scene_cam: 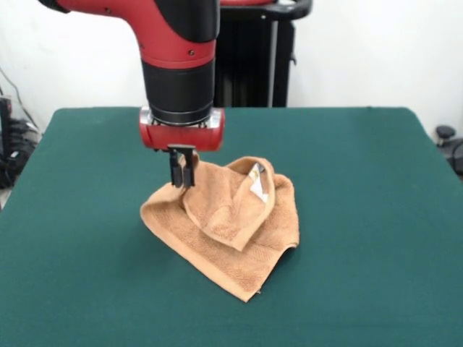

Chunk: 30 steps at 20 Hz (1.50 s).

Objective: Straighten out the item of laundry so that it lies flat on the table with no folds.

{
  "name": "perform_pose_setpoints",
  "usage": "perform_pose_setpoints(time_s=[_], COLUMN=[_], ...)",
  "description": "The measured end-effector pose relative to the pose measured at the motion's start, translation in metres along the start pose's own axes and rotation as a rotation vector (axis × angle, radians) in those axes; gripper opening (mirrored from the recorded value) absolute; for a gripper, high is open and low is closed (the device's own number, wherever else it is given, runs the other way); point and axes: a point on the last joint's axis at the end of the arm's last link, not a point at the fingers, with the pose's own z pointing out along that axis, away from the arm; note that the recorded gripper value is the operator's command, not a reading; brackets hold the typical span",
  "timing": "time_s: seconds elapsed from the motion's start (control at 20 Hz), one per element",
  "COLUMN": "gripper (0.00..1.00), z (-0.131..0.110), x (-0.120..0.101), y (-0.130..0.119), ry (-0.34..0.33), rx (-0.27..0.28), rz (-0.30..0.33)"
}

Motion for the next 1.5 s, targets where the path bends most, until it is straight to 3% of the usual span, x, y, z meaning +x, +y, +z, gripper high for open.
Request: perform_pose_setpoints(time_s=[0.4,0.65,0.9,1.1,1.45,1.5], gripper=[0.00,0.00,0.00,0.00,0.00,1.00], z=[0.002,0.003,0.007,0.010,0.013,0.012], x=[-0.004,0.002,0.019,0.028,0.032,0.034], y=[-0.016,-0.051,-0.087,-0.103,-0.103,-0.100], ry=[-0.014,-0.007,0.048,0.077,0.080,0.079], rx=[-0.029,-0.023,-0.007,-0.002,0.013,0.017], rz=[0.001,0.015,0.026,0.021,-0.020,-0.038])
